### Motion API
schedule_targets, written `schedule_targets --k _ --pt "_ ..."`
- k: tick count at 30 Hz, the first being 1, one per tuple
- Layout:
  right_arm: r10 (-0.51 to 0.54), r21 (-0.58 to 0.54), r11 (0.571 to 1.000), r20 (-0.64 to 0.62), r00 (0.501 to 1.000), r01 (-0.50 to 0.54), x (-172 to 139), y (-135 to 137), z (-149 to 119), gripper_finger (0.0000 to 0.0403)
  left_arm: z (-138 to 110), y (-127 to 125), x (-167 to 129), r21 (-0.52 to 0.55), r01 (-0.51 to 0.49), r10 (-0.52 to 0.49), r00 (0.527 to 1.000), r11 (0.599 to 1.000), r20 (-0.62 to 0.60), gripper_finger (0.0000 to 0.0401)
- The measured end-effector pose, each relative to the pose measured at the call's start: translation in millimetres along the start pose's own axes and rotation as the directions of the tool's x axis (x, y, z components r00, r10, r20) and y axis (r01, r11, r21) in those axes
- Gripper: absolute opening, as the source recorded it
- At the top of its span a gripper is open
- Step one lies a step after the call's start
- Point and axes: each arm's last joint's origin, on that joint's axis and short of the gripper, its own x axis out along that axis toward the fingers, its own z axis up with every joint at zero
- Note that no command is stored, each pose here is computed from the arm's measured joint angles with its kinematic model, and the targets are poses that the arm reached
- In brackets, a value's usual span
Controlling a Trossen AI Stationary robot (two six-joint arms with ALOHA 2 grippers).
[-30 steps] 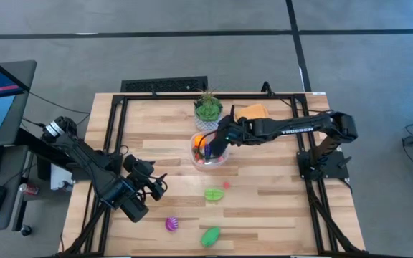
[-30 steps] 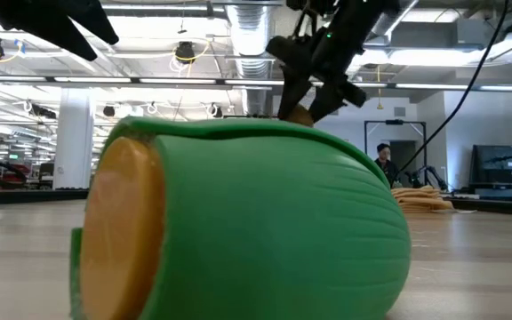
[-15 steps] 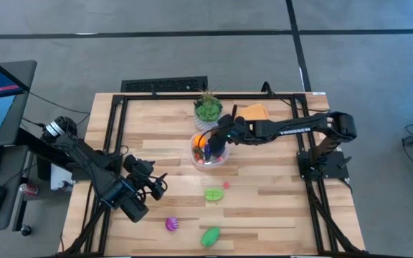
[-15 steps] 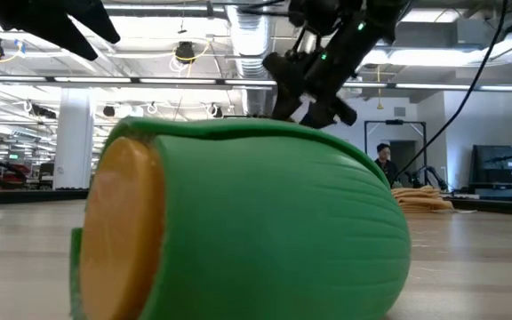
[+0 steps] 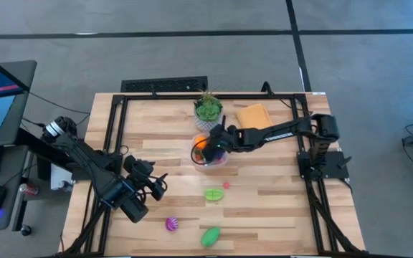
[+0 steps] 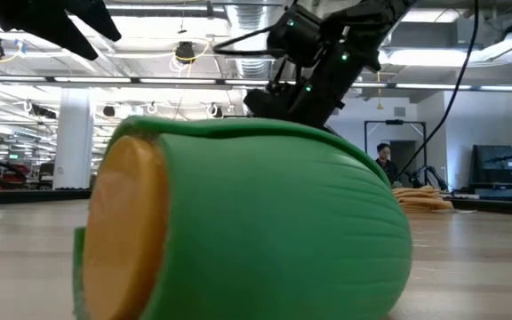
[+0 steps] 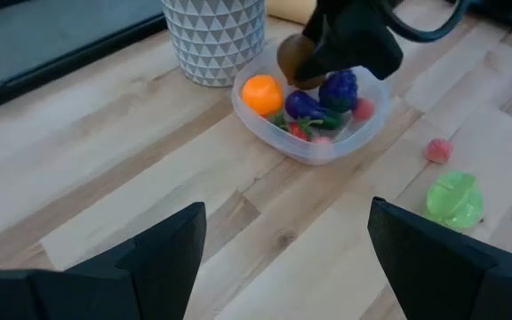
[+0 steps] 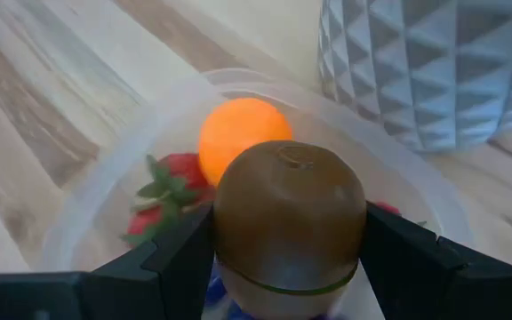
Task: Pick and placing Produce into tupperware
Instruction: Put the brown kiwi into the transparent bin, then put the pink peach into the transparent bin
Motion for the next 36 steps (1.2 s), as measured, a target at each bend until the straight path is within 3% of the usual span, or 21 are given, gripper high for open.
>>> schedule_targets --k 14,29,36 --pt "0.018 -0.001 1.000 -0.010 1.000 -0.018 0.6 -0.5 2.9 0.0273 -3.1 -2.9 2.2 0.007 -0.005 0.005 1.000 1.000 -0.007 0.0302" --pt "0.023 -0.013 1.000 -0.023 0.999 -0.023 -1.1 2.4 0.3 0.0325 -3.1 -2.8 2.1 0.009 -0.005 0.005 1.000 1.000 -0.007 0.0302" --pt "0.027 -0.085 0.996 0.000 1.000 -0.027 -31.6 15.5 12.2 0.0326 -2.5 -2.6 2.1 0.037 -0.006 0.006 1.000 0.999 0.009 0.0302"
